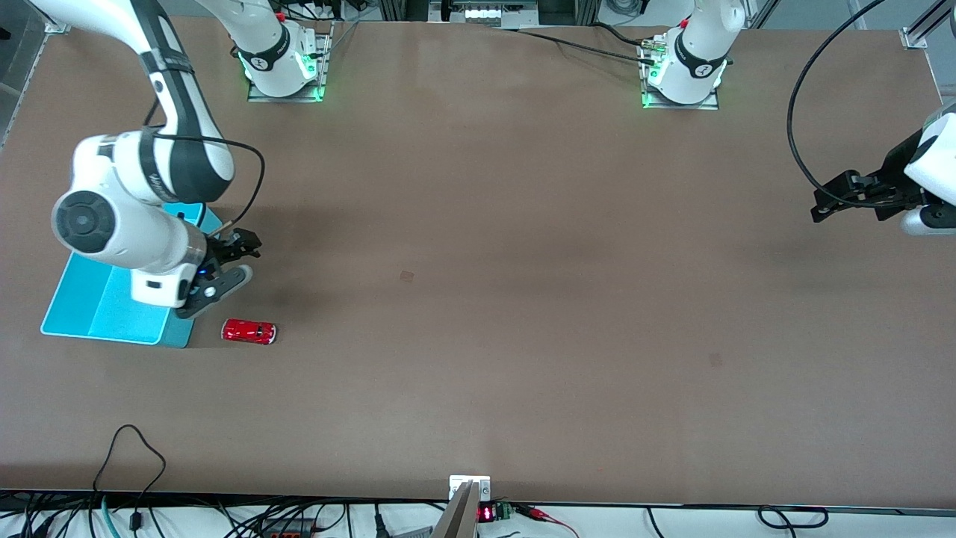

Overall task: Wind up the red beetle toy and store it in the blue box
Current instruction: 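Move the right gripper over the red car beside the box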

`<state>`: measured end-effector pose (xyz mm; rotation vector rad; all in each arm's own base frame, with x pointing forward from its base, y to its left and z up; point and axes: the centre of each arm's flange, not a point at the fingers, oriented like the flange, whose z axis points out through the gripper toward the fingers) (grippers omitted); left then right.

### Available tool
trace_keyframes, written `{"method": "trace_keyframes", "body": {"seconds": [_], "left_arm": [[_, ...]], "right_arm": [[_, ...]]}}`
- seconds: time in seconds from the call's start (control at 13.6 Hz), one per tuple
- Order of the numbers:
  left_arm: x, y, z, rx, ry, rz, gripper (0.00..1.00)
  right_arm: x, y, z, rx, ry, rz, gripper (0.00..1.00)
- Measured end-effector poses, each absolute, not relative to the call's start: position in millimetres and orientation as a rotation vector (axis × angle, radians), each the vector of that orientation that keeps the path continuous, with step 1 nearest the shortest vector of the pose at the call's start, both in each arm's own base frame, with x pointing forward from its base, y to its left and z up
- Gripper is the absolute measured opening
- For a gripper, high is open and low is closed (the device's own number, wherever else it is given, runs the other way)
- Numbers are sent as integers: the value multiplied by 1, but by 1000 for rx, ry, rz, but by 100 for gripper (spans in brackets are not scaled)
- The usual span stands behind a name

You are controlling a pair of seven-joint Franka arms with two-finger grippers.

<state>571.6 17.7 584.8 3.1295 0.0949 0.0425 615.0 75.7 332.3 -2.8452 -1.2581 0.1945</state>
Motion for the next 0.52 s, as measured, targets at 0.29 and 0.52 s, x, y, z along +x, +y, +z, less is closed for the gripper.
{"method": "trace_keyframes", "body": {"seconds": [0.29,0.52], "left_arm": [[568,26,580,3129,133,25,100],[562,25,578,3130,131,19,100]], "right_arm": [[613,61,309,-2595,-1755,77,100],[620,44,285,-2405,-2041,5,100]]}}
